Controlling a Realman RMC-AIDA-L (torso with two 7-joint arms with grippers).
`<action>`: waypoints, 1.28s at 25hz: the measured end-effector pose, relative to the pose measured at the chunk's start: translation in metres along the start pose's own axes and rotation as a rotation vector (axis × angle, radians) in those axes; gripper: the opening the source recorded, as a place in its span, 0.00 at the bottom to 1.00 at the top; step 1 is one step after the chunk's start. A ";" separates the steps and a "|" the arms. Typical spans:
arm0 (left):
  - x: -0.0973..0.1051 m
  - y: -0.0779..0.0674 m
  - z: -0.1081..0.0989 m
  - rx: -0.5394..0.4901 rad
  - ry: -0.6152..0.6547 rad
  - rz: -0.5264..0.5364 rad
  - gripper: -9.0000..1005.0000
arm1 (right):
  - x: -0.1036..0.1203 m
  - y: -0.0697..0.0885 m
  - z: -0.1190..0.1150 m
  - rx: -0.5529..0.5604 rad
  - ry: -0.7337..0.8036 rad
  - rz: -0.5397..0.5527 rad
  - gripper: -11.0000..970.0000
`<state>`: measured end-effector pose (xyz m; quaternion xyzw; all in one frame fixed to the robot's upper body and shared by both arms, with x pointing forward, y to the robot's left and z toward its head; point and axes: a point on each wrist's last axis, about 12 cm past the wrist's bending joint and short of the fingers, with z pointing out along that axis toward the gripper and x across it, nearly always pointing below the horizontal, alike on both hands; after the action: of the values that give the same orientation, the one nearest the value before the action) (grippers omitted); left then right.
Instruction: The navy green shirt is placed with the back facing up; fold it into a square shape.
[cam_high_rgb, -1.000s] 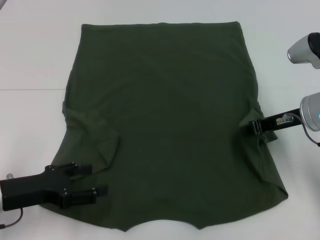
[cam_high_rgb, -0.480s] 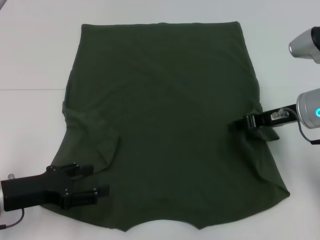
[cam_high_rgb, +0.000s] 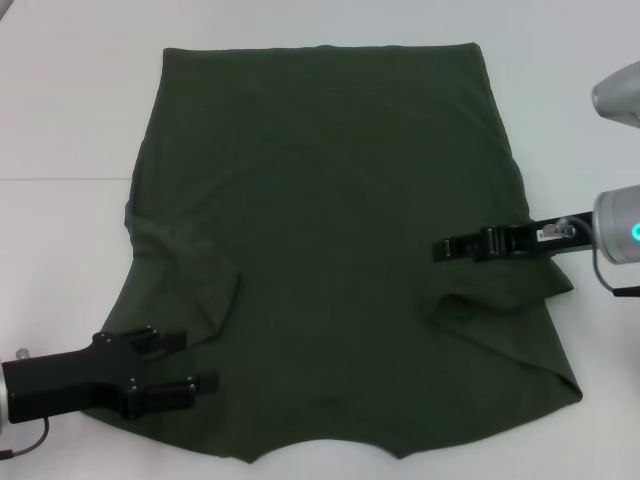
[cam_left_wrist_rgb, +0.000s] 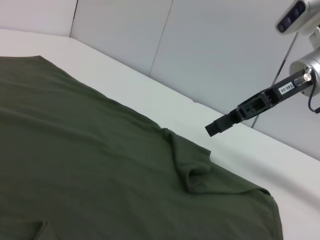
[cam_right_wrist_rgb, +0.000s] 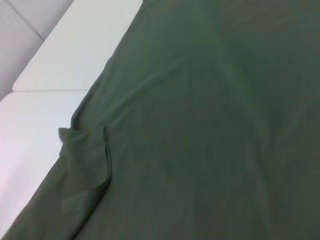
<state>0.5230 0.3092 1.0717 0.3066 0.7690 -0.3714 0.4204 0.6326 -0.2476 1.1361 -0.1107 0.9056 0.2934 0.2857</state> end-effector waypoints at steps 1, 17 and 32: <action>0.000 0.000 0.000 0.000 -0.001 0.000 0.86 | 0.001 -0.002 -0.001 -0.002 -0.008 0.008 0.63; -0.007 0.000 0.005 0.011 -0.016 -0.019 0.86 | 0.134 -0.081 -0.066 -0.295 -0.511 0.480 0.84; -0.013 -0.002 0.013 0.025 -0.042 -0.017 0.86 | 0.167 -0.083 -0.027 -0.190 -0.639 0.809 0.84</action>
<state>0.5334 0.2951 1.0789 0.2971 0.7580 -0.3908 0.4295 0.5152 -0.3352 1.0178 0.3176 0.7129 0.4803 0.4002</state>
